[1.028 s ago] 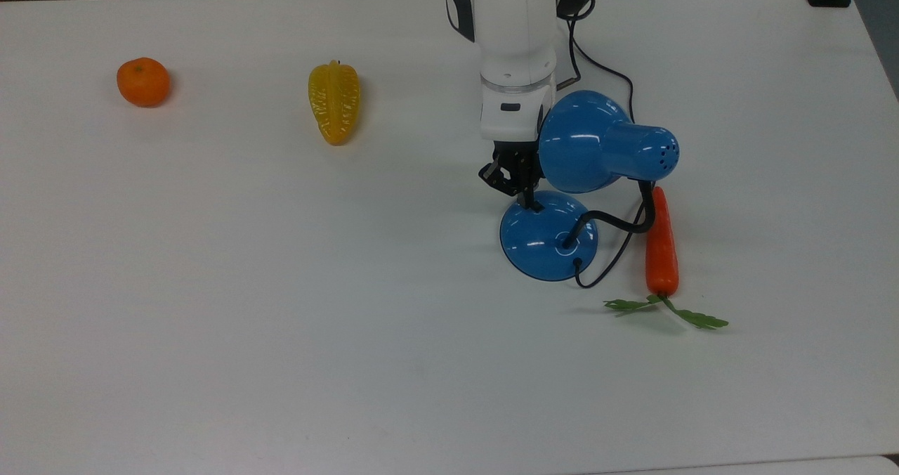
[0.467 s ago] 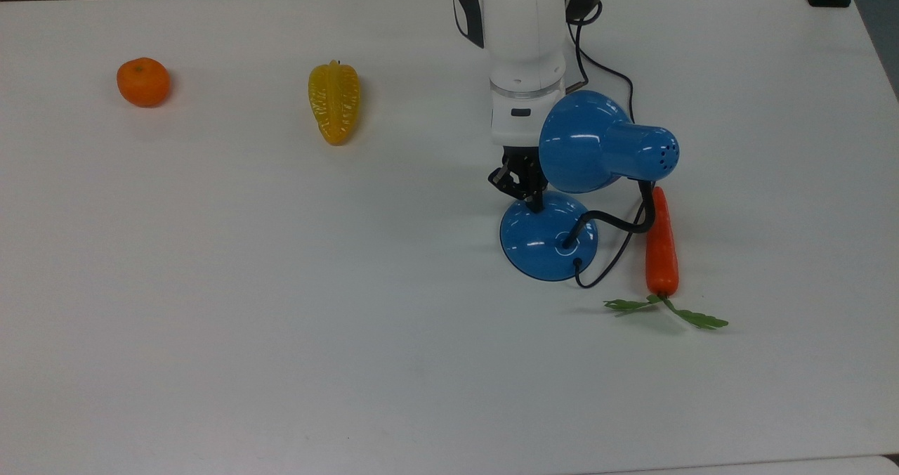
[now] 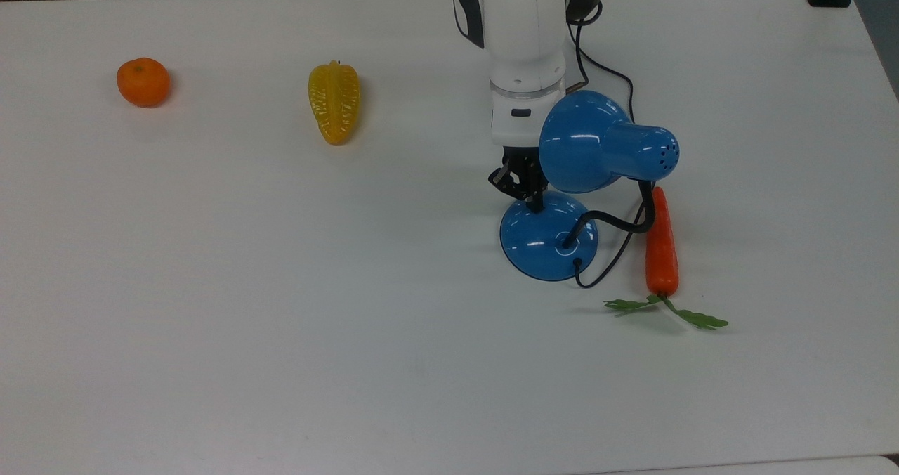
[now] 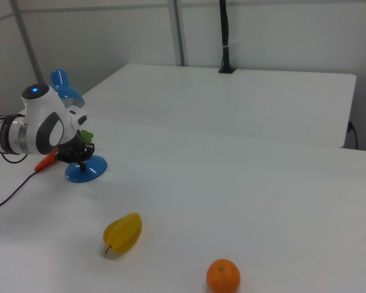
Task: Turn on desk lamp
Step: 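Lower the gripper onto the switch on the blue lamp base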
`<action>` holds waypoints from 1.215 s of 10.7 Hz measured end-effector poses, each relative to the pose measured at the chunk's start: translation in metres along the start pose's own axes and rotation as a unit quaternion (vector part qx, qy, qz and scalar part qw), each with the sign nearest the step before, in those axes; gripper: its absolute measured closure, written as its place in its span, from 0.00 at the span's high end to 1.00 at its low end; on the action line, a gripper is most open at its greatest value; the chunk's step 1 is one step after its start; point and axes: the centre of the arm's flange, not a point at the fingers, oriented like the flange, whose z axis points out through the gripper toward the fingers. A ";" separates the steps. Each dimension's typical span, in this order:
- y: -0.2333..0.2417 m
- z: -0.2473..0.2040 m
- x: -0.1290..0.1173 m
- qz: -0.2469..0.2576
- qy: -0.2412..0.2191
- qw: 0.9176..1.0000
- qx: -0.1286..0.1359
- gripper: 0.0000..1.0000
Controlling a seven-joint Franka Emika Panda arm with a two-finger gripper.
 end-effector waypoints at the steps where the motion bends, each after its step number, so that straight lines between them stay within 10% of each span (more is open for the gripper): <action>1: 0.000 0.000 0.001 0.000 0.003 1.000 -0.001 0.01; 13: -0.004 0.000 0.003 -0.003 0.011 1.000 -0.001 0.01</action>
